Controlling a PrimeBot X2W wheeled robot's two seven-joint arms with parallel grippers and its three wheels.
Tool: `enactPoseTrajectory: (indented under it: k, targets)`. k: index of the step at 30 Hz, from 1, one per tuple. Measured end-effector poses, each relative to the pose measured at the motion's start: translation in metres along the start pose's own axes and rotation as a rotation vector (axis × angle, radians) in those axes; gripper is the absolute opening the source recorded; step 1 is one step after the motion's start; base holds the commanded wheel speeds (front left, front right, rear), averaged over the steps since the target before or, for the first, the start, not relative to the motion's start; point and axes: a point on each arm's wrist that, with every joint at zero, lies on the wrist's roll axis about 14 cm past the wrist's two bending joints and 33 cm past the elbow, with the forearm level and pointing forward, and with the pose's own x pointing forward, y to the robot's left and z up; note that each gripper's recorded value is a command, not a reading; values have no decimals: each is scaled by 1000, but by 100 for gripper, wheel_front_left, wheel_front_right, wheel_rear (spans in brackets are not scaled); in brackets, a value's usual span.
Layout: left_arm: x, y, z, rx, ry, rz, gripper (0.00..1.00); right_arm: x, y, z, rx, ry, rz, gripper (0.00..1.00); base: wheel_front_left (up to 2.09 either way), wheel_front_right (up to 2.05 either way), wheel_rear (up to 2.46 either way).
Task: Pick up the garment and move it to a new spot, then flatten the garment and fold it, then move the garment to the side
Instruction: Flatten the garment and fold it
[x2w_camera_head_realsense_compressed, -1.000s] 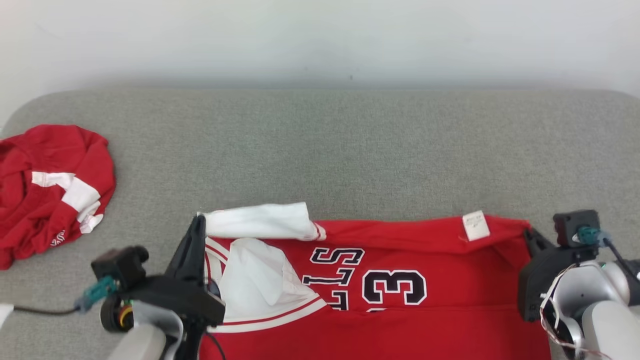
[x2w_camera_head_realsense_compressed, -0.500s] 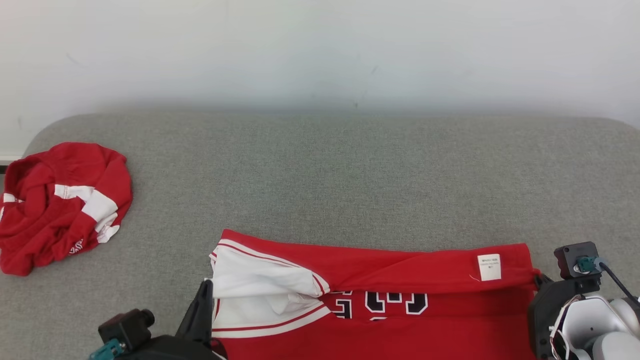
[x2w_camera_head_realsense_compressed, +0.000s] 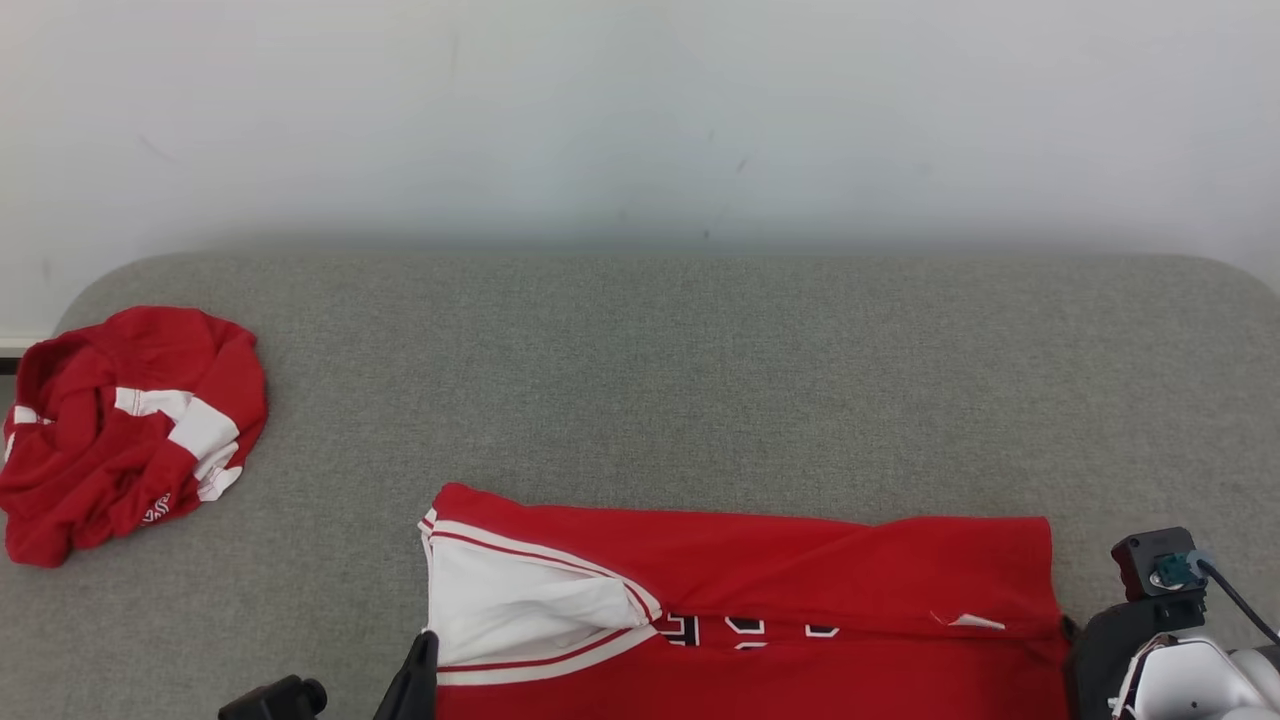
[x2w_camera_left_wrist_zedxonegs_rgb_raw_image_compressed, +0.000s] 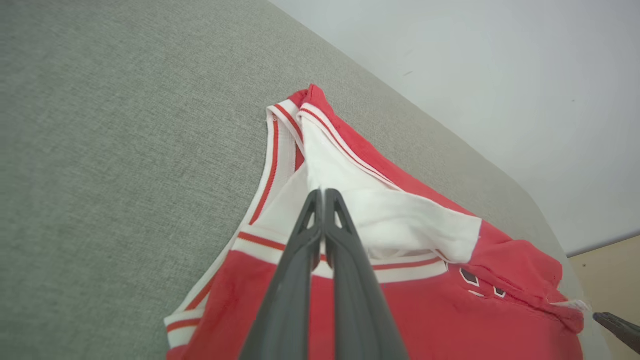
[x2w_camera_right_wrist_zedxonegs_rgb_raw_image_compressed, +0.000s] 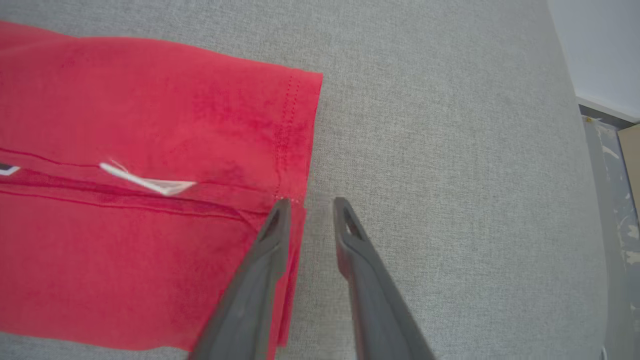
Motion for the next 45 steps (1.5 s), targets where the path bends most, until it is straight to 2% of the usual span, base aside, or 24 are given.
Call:
enactPoseTrajectory:
  k: [1,3,5,6,7,14,19,21,25,30,36,45]
  targets:
    - [0,2,-1,6,2,8,7,-1,-1,0,0,-2,-4,100,0,0,0]
    - [-2,6,-3,34,11,21,35,-3,-1,-2,2,-4,-6,100,0,0,0]
    - [-3,9,-5,49,20,31,44,-5,-1,1,10,-23,-8,100,0,0,0]
    - [-5,11,-6,56,25,36,67,-6,-2,4,15,-36,-12,100,0,0,0]
    - [-7,14,-9,67,33,45,100,-8,-3,7,22,-50,-15,100,0,0,0]
    - [-17,25,-15,135,40,63,100,-19,-3,16,80,-136,-28,100,0,0,0]
    - [-20,30,8,229,-53,63,100,-28,-7,27,147,-237,-60,100,0,0,0]
    - [-19,24,26,267,-116,44,100,-30,-7,28,182,-258,-66,100,0,0,0]
    - [-26,-3,97,376,-372,-2,100,-35,-14,33,260,-333,-87,100,0,0,0]
    - [-48,-22,129,408,-528,-47,100,-31,-15,29,356,-380,-65,100,0,0,0]
    - [-57,-33,124,437,-543,-122,100,-7,5,-4,405,-298,-19,100,0,0,0]
    - [-50,2,83,428,-382,-72,100,20,24,-17,374,-189,14,100,0,0,0]
